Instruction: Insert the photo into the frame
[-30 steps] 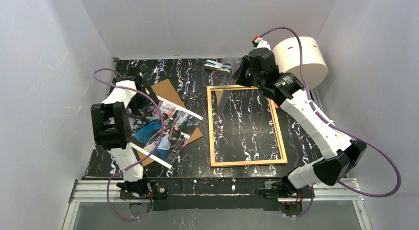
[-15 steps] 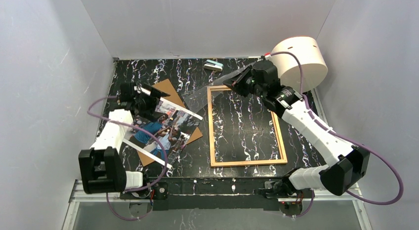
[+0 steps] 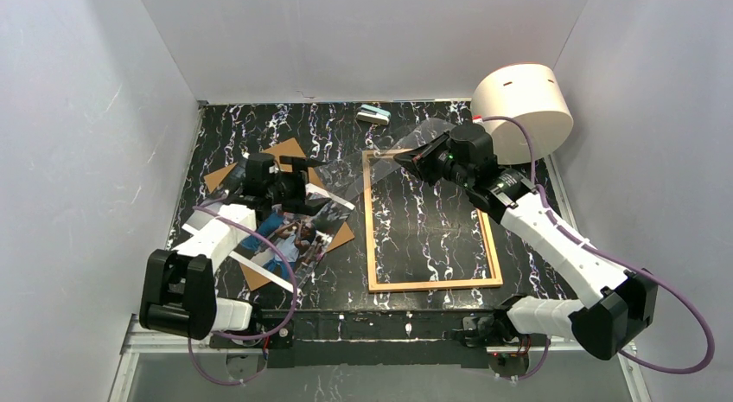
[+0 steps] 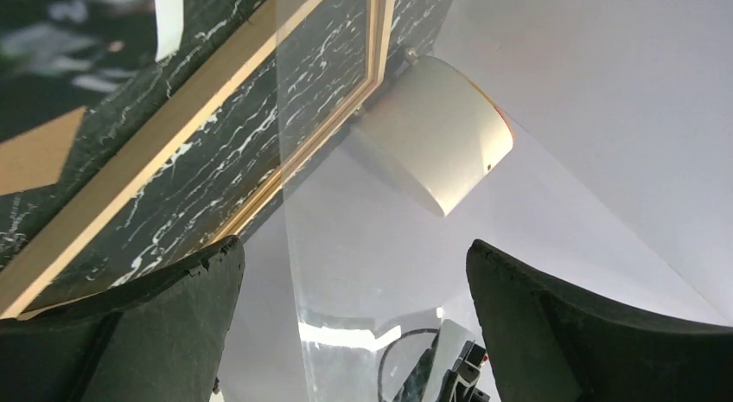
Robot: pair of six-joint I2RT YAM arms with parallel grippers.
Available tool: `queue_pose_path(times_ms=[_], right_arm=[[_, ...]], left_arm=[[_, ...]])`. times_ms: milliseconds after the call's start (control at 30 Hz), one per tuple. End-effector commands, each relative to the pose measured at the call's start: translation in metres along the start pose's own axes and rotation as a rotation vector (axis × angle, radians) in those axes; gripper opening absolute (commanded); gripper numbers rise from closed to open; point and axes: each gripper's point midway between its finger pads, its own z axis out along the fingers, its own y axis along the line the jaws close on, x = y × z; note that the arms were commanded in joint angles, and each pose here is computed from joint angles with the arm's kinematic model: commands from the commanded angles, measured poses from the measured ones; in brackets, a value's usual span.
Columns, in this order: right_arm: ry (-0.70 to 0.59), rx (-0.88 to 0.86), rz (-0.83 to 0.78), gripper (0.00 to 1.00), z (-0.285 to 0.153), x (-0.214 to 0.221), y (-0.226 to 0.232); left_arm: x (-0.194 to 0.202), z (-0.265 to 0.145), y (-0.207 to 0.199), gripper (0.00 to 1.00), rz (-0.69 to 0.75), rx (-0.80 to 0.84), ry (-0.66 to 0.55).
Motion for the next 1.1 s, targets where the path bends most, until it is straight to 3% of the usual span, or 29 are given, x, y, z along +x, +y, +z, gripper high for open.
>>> queue_pose_path(times_ms=[0,200,300,567,967,1000,1067], right_arm=[[-0.002,-0.069,0.063,0.01,-0.011,0.0,0.015],[-0.001,-0.071,0.074,0.01,-0.011,0.0,0.015],[0.0,-0.075,0.074,0.01,-0.012,0.0,0.016],[0.043,-0.107,0.088,0.01,-0.012,0.008,0.021],[0.038,-0.104,0.098,0.01,-0.025,0.008,0.016],[0.035,-0.093,0.099,0.03,-0.026,0.008,0.013],[0.032,-0.062,0.11,0.15,-0.029,0.009,0.003]], left_arm=[[0.009,0.009,-0.013,0.97,-0.083,0.076,-0.014],[0.008,0.002,-0.01,0.98,-0.11,0.065,-0.074],[0.009,0.008,-0.005,0.93,-0.162,0.065,-0.067],[0.014,0.013,-0.007,0.66,-0.263,0.102,-0.088],[0.005,0.025,-0.021,0.08,-0.277,0.165,-0.127],[0.005,0.026,-0.022,0.01,-0.268,0.165,-0.126],[0.007,0.028,-0.028,0.0,-0.246,0.17,-0.123]])
